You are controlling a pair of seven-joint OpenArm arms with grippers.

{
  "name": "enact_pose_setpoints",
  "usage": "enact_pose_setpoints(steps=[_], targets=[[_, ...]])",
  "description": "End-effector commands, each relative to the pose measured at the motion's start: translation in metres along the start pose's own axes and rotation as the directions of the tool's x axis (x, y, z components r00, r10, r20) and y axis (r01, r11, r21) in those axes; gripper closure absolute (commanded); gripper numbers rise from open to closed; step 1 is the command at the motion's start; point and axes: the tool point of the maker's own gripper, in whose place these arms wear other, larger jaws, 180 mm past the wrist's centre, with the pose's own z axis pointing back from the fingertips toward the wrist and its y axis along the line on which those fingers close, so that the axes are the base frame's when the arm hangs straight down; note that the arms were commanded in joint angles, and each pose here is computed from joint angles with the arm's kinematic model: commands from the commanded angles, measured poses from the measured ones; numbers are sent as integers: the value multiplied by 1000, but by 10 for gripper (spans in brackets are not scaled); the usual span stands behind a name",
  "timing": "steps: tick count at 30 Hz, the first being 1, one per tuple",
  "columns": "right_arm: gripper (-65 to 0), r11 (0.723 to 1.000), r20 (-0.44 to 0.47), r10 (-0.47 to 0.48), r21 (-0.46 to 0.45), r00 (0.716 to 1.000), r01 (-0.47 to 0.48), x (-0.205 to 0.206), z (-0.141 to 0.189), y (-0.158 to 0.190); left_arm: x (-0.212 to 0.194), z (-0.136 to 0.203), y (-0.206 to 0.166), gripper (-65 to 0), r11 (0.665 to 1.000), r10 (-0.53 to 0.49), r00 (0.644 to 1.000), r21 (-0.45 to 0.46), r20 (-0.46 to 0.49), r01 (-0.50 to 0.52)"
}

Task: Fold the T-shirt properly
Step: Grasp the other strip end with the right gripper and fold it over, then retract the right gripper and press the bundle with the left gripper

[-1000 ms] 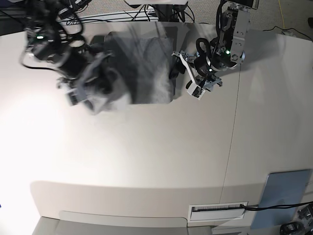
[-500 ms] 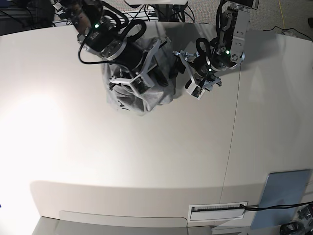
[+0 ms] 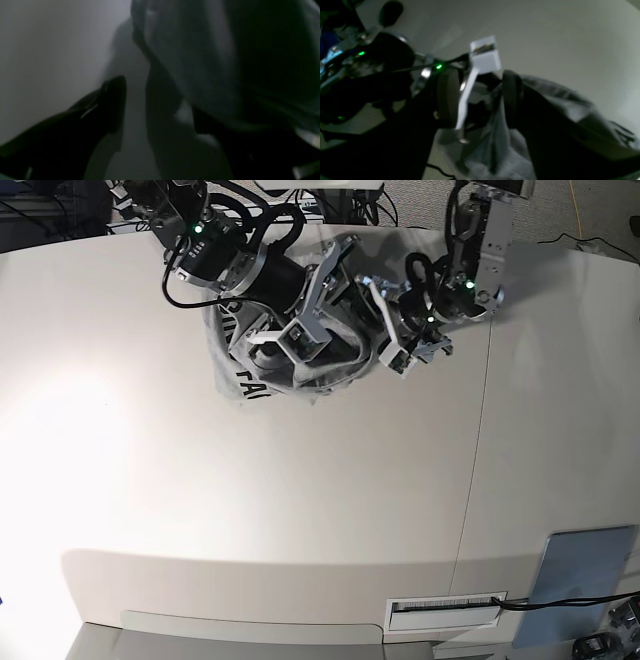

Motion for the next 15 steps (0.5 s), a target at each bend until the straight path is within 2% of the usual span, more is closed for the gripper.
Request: enact_pose_setpoints(steps=[1, 4, 7, 9, 11, 13, 15], targets=[[-280, 999, 67, 33, -23, 997, -32, 19, 6, -5, 1, 8, 15, -412, 998, -14, 1000, 53, -12, 14], [-279, 987, 78, 52, -158, 996, -39, 30, 20, -39, 7, 25, 40, -412, 990, -13, 1000, 144, -10, 15], [-279, 941, 53, 49, -338, 997, -29, 30, 41, -92, 14, 43, 49, -412, 986, 0, 1000, 167, -8, 1], [-279, 895, 9, 57, -443, 998, -47, 27, 61, -125, 13, 50, 39, -412, 991, -13, 1000, 134, -24, 16], [-279, 846, -30, 78, -527, 997, -82, 27, 82, -152, 12, 55, 13, -412, 999, -21, 1000, 41, -17, 22], [-279, 781, -68, 105, -612, 992, -125, 27, 105, -178, 13, 61, -16, -412, 998, -7, 1000, -62, 12, 8], [-279, 719, -109, 119, -675, 987, -162, 26, 128, -197, 13, 66, -37, -412, 994, 20, 999, -111, 32, -16]])
